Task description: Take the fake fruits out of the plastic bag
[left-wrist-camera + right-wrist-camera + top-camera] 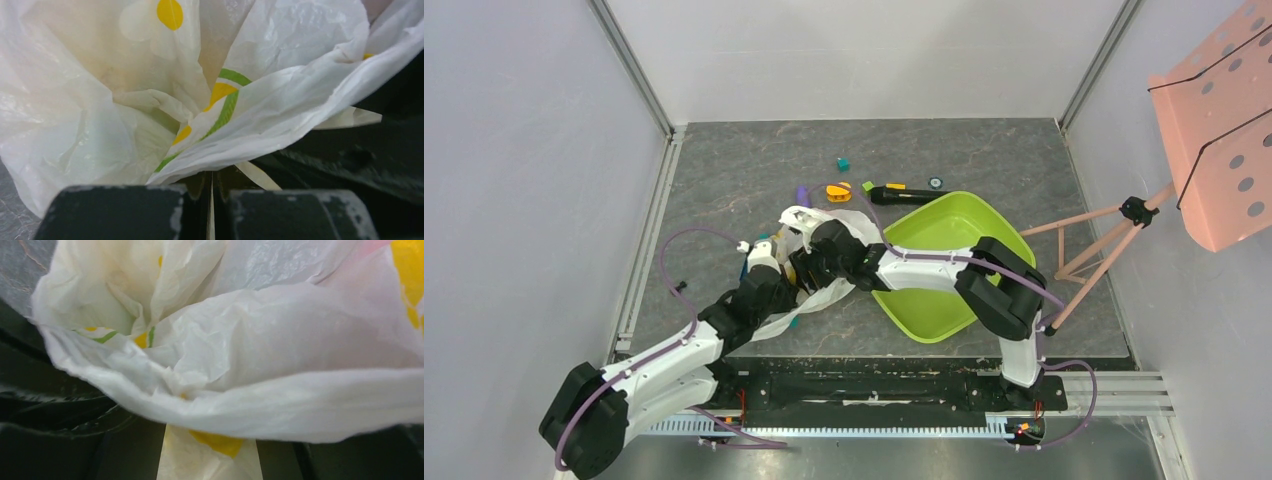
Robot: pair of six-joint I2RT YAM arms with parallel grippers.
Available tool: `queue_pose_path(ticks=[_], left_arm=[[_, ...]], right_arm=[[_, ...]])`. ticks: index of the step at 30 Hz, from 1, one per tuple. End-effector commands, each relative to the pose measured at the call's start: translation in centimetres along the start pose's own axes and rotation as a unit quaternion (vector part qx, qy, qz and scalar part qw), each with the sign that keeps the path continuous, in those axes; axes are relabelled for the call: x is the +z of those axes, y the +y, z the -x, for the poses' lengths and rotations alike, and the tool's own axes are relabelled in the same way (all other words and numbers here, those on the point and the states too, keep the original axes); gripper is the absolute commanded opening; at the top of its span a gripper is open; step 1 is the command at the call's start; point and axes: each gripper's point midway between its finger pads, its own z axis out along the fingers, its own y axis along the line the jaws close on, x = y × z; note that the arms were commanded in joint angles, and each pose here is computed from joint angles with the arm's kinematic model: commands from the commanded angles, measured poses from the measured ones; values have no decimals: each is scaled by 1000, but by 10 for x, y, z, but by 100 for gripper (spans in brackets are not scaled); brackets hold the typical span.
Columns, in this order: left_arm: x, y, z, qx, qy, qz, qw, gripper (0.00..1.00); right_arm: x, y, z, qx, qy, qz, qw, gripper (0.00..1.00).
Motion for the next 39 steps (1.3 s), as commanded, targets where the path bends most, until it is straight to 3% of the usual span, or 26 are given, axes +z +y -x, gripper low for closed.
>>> queue_pose_path(ticks=[1,7,11,17,28,39], left_arm=[[-3,8,-8,-17,6,11,1000,2],[-4,10,-8,-21,3,15,1000,2],[-3,10,-8,-21,3,16,1000,2],[-3,11,-8,-21,3,17,1000,2],[-4,9,-8,-20,3,13,1000,2],[-6,1,-7,-20,3,-10,1000,3]], right_arm=[[13,3,12,-3,-13,7,1000,58],[8,3,12,-4,-14,7,1000,28],[-11,0,24,-8,-36,-6,999,18],[-43,-14,47,-10,-79,-53,995,13],[-92,-27,80,-4,-144,-101,984,13],[-133,-13,110,83,-249,-59,963,14]])
